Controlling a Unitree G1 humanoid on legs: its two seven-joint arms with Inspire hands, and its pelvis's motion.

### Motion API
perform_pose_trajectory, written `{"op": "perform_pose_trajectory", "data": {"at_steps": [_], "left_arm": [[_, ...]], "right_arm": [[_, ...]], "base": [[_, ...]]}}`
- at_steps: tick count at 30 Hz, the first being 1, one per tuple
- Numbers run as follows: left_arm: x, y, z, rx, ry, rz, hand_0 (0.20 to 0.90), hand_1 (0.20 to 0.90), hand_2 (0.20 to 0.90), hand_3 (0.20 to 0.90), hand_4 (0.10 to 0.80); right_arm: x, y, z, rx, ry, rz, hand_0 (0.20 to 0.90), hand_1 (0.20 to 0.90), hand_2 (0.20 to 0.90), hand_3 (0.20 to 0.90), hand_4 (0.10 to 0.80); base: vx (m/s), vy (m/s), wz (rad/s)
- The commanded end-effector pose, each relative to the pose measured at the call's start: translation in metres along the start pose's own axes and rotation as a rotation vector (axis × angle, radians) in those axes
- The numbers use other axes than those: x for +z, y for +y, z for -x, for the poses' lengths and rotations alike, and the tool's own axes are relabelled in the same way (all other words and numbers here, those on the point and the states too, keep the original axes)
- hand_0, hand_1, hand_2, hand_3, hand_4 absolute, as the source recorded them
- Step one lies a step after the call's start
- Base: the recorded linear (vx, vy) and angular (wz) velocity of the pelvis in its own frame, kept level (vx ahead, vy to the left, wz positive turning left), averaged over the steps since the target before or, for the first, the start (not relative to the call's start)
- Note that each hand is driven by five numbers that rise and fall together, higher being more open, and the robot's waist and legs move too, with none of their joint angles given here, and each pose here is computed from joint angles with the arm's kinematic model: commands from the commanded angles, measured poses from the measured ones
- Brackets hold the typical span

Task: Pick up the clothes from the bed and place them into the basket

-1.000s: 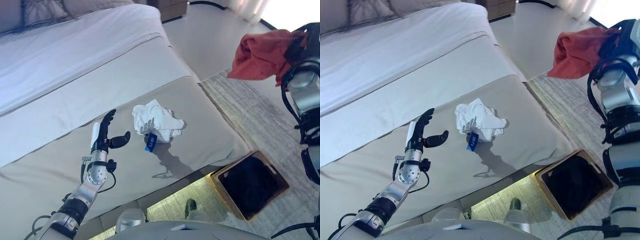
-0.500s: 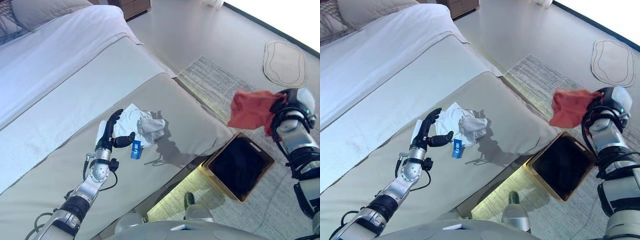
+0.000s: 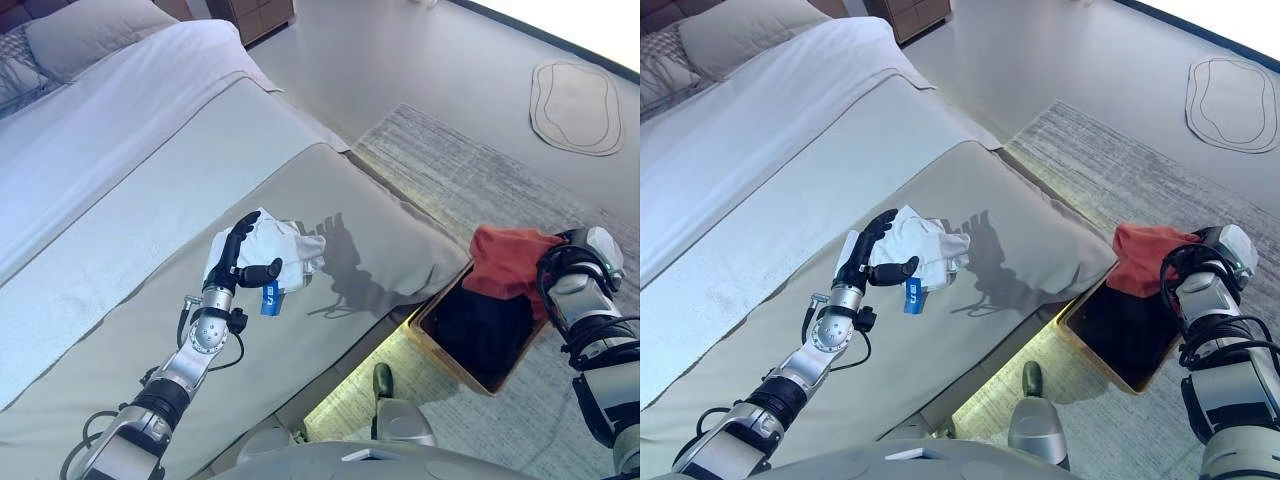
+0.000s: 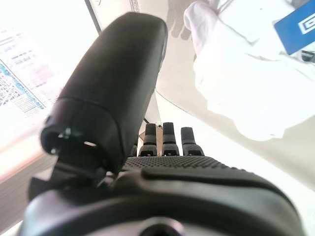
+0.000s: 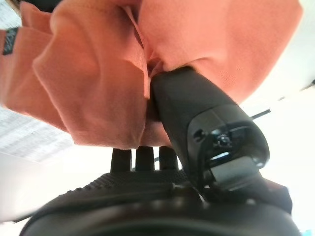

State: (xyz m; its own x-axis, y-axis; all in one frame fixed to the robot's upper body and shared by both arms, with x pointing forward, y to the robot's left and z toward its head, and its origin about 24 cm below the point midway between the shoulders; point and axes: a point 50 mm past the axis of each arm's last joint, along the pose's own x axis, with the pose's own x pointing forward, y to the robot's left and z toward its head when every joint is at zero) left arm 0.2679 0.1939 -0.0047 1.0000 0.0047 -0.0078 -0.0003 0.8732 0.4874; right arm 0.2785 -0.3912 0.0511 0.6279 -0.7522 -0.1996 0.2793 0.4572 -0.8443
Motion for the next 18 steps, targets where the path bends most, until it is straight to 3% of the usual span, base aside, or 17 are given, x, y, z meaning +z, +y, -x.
{"op": "perform_pose_trajectory", "data": {"at_steps": [1,13,15,16,18], "left_arm": [[0.031,0.005,-0.012,0.018,-0.159,0.027,0.9,0.9,0.9,0.9,0.8],[0.032,-0.001,-0.012,0.005,-0.168,0.058,0.9,0.9,0.9,0.9,0.8],[0.032,-0.002,-0.011,-0.001,-0.173,0.059,0.9,0.9,0.9,0.9,0.8],[0.032,-0.003,-0.011,-0.003,-0.172,0.059,0.9,0.9,0.9,0.9,0.8],[0.031,-0.003,-0.01,-0.006,-0.167,0.06,0.9,0.9,0.9,0.9,0.8]], "right_arm": [[0.008,-0.036,-0.009,-0.157,-0.033,0.016,0.3,0.3,0.3,0.2,0.1],[-0.007,-0.029,-0.008,-0.139,0.012,0.026,0.3,0.3,0.3,0.2,0.1],[-0.012,-0.026,-0.007,-0.132,0.032,0.036,0.335,0.335,0.335,0.241,0.141],[-0.014,-0.026,-0.007,-0.13,0.036,0.038,0.9,0.9,0.9,0.9,0.8],[-0.019,-0.022,-0.006,-0.124,0.049,0.045,0.9,0.9,0.9,0.9,0.8]], "base": [[-0.003,-0.007,0.07],[-0.027,0.009,-0.04],[-0.008,0.016,-0.05],[0.0,0.0,0.0],[0.0,0.0,0.0]]}}
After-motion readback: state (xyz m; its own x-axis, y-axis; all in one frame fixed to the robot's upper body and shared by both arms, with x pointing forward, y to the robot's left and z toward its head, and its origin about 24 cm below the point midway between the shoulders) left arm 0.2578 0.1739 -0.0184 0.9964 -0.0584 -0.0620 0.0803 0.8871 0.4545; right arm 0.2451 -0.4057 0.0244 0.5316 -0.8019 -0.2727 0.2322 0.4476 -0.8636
